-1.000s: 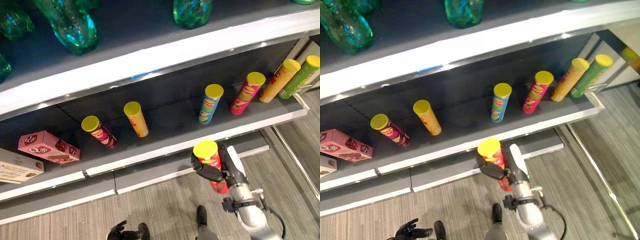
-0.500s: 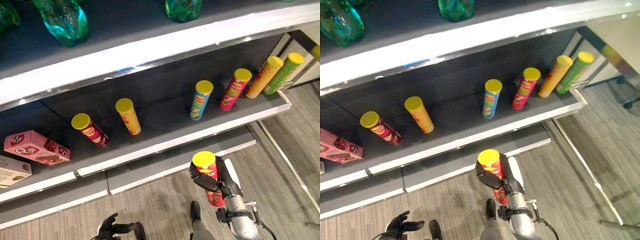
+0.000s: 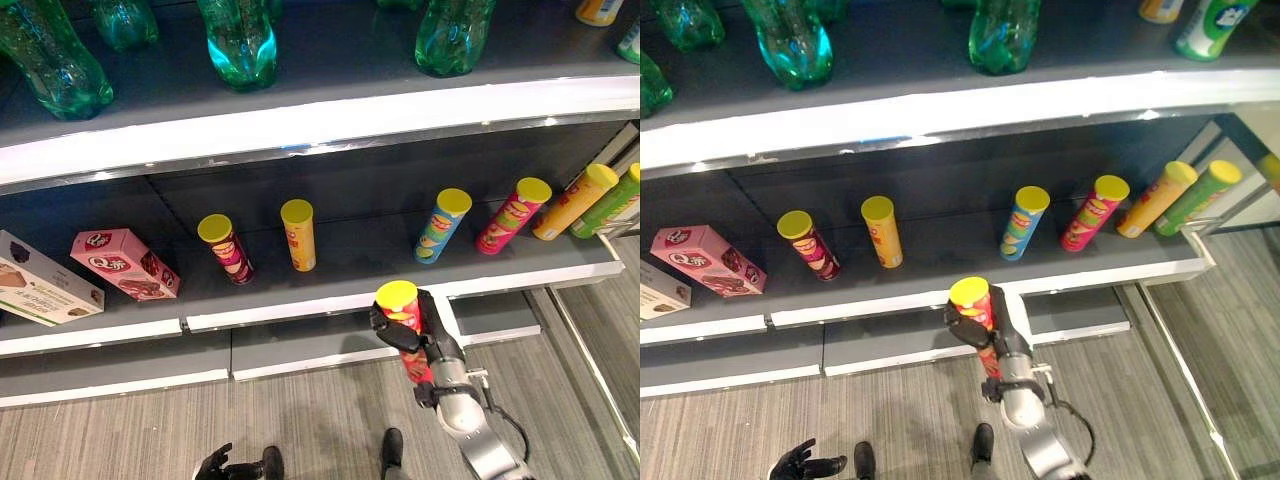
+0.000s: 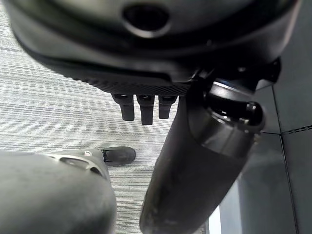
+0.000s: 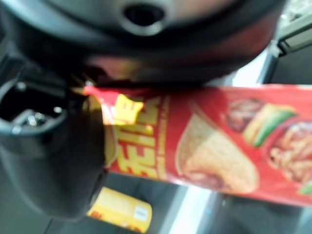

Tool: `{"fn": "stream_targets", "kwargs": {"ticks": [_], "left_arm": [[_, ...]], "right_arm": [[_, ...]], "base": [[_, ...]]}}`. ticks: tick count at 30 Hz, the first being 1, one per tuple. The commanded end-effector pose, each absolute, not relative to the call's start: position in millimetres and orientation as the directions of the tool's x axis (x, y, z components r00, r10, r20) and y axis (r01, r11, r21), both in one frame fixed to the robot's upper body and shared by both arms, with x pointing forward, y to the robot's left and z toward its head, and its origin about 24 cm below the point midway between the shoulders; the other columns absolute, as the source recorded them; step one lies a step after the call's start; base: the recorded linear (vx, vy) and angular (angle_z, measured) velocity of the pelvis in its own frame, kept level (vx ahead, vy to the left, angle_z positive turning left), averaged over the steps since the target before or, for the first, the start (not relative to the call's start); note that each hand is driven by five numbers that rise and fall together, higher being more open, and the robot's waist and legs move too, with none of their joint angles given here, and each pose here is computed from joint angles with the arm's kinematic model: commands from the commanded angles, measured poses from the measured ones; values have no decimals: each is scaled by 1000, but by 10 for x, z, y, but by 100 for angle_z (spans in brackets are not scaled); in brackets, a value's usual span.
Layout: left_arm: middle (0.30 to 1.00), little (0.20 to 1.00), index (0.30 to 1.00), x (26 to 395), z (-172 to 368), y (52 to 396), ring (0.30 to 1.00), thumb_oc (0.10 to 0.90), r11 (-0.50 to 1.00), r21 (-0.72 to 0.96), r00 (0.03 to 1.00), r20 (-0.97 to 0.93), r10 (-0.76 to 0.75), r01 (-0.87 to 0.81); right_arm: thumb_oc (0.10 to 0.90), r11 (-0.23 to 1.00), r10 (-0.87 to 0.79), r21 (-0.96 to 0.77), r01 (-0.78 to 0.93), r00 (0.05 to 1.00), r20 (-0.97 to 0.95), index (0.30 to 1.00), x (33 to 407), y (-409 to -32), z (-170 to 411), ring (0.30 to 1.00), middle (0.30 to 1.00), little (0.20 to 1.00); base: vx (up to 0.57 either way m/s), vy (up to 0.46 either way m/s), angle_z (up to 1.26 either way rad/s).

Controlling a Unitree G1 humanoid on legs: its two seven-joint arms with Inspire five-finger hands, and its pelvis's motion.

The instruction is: Put the goods on the table back onto the shelves and tidy them up.

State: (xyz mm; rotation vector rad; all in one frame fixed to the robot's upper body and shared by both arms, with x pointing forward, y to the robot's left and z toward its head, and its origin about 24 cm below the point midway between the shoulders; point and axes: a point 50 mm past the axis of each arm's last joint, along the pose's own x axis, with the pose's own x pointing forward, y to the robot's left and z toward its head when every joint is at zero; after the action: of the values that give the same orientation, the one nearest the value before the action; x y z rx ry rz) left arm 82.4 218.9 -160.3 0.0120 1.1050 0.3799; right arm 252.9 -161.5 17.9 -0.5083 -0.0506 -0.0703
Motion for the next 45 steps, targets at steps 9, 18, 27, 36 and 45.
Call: {"fn": "stream_targets", "kwargs": {"ticks": [9, 18, 27, 36, 45], "left_arm": [[900, 900, 900, 1193, -1507, 2187, 900, 800, 945, 243, 494, -807, 322, -219], [900, 900, 900, 1296, -1470, 2182, 900, 800, 936, 268, 527, -775, 349, -227], [900, 900, 900, 1422, -1398, 2168, 900, 800, 931, 255, 581, -728, 363, -261], [900, 900, 900, 1670, -1235, 2100, 900, 800, 937, 233, 689, -635, 350, -261], [900, 900, 900, 1702, -1178, 2073, 900, 800, 949, 224, 734, -603, 313, -221]], "right_arm": [[400, 850, -359, -59, 524, 658, 662, 300, 2979, -1581, 1502, 300, 300, 300], [400, 838, -402, 132, 529, 436, 805, 300, 2812, -1380, 1939, 300, 300, 300], [400, 896, -362, 192, 400, 408, 838, 300, 2744, -1091, 2110, 300, 300, 300], [400, 889, -360, 228, 396, 301, 883, 300, 2744, -1007, 2347, 300, 300, 300], [400, 836, -393, 262, 482, 191, 900, 300, 2791, -1113, 2552, 300, 300, 300]], "base": [[5, 7, 0], [-5, 38, 1], [-5, 84, 5], [33, 20, 0], [30, 9, 6]]}}
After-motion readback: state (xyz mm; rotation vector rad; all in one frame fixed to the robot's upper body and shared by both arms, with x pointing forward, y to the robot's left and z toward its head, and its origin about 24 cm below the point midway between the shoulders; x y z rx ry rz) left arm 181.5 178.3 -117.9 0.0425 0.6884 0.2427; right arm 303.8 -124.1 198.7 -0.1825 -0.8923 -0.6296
